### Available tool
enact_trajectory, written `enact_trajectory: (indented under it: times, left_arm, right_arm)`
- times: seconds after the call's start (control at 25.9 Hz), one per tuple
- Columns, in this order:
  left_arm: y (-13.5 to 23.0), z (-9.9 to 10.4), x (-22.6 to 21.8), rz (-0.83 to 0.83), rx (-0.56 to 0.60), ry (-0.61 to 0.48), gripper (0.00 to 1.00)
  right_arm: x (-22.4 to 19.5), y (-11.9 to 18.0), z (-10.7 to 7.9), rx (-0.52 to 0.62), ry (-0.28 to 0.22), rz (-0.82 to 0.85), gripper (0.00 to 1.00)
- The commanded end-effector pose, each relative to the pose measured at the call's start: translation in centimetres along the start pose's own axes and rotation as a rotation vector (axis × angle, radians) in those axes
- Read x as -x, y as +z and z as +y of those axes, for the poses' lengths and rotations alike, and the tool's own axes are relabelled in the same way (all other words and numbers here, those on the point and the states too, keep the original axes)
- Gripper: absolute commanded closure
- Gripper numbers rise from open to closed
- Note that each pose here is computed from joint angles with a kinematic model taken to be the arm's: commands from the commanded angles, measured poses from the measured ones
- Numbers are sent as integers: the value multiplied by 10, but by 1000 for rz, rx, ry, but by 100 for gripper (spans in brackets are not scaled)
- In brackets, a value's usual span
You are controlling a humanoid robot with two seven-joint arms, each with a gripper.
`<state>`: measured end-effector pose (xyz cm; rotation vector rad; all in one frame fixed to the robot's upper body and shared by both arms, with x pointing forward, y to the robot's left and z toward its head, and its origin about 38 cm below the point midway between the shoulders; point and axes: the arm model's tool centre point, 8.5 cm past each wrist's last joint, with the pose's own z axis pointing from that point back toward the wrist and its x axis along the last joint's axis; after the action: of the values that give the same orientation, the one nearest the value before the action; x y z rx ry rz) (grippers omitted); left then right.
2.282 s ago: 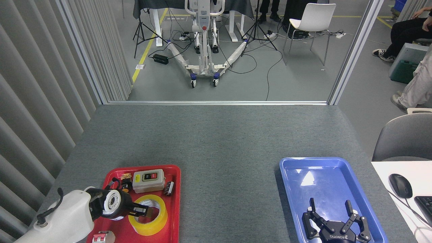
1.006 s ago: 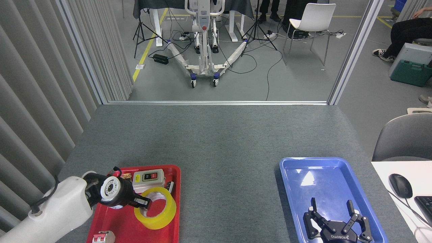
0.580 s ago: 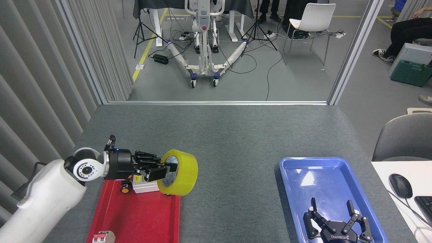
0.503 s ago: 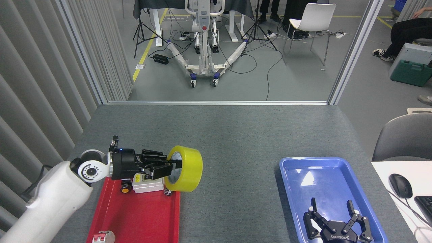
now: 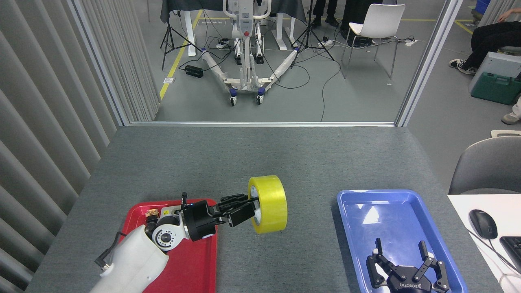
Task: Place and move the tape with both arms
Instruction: 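Carry the tape roll with the left gripper toward the blue tray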
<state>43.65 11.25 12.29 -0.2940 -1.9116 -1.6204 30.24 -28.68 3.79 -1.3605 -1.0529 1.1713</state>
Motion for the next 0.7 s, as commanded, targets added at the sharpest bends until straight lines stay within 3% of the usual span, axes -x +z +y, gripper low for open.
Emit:
enact_trajectory:
  times: [0.0, 0.19, 0.43, 0.62, 0.66]
  left_arm:
    - [-21, -16, -7, -14, 43, -26, 100]
    - [-52, -52, -5, -14, 63, 66, 100]
    - [-62, -67, -12, -34, 157, 59, 100]
    - [-64, -79, -16, -50, 209, 52, 100]
    - [-63, -81, -18, -55, 219, 48, 100]
  right_arm:
    - [0, -1, -1, 3, -1, -1, 0]
    - [-4, -10, -10, 30, -11, -7, 0]
    - [-27, -10, -11, 29, -66, -72, 0]
    - [-35, -1, -9, 16, -81, -122, 0]
    - [-34, 1, -10, 16, -105, -123, 0]
